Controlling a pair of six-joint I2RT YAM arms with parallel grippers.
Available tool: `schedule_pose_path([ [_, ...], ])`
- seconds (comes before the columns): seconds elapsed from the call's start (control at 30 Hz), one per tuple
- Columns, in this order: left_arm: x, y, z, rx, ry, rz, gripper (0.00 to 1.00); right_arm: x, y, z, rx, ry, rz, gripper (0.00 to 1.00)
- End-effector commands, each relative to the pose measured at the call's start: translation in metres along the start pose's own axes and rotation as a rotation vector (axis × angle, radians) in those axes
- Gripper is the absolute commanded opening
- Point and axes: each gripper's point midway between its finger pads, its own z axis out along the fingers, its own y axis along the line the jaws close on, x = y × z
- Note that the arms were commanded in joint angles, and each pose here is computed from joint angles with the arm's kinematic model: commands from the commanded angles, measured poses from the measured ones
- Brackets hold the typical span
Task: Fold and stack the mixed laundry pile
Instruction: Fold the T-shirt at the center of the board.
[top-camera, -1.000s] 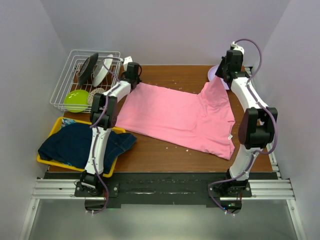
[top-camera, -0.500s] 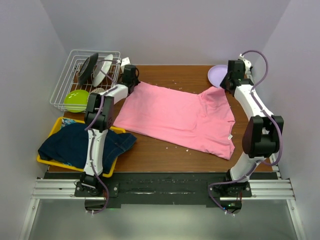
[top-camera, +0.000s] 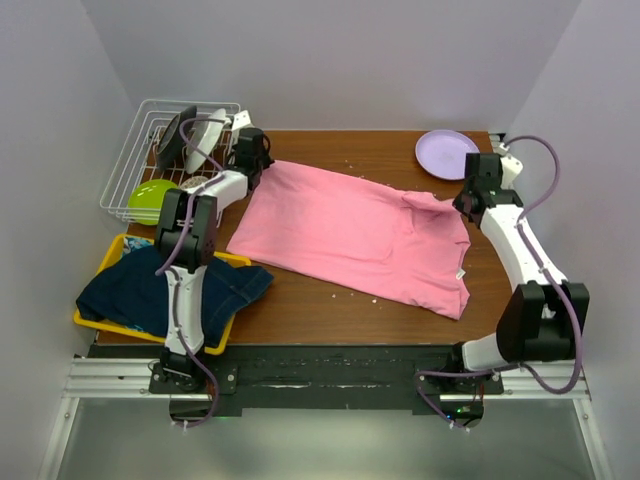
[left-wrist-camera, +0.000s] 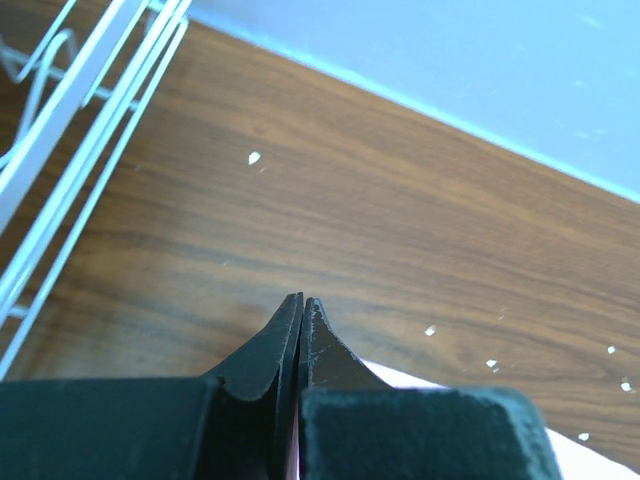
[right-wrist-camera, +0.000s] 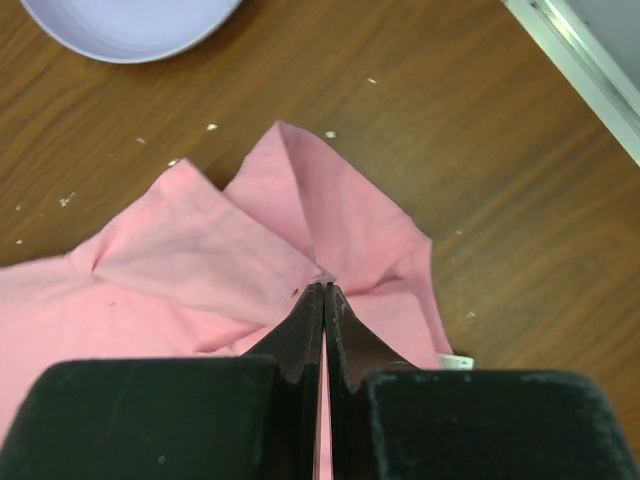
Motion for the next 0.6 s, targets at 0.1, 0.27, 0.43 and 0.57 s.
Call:
schedule_pose_path([
  [0.1, -0.046, 0.01, -0.022, -0.038, -0.091, -0.046, 0.0, 0.019, -0.049, -0.015, 0.094, 0.0, 0.086, 0.0],
  [0.27, -0.048, 0.022, -0.033, -0.077, -0.099, -0.056, 0.0, 0.039, -0.064, -0.022, 0.093, 0.038, 0.12, 0.0],
  [0.43, -0.049, 0.036, -0.043, -0.119, -0.099, -0.063, 0.0, 0.062, -0.072, -0.027, 0.083, 0.098, 0.157, 0.0],
  [0.57, -0.044, 0.042, -0.048, -0.132, -0.092, -0.059, 0.0, 0.068, -0.074, -0.032, 0.068, 0.107, 0.177, 0.0],
])
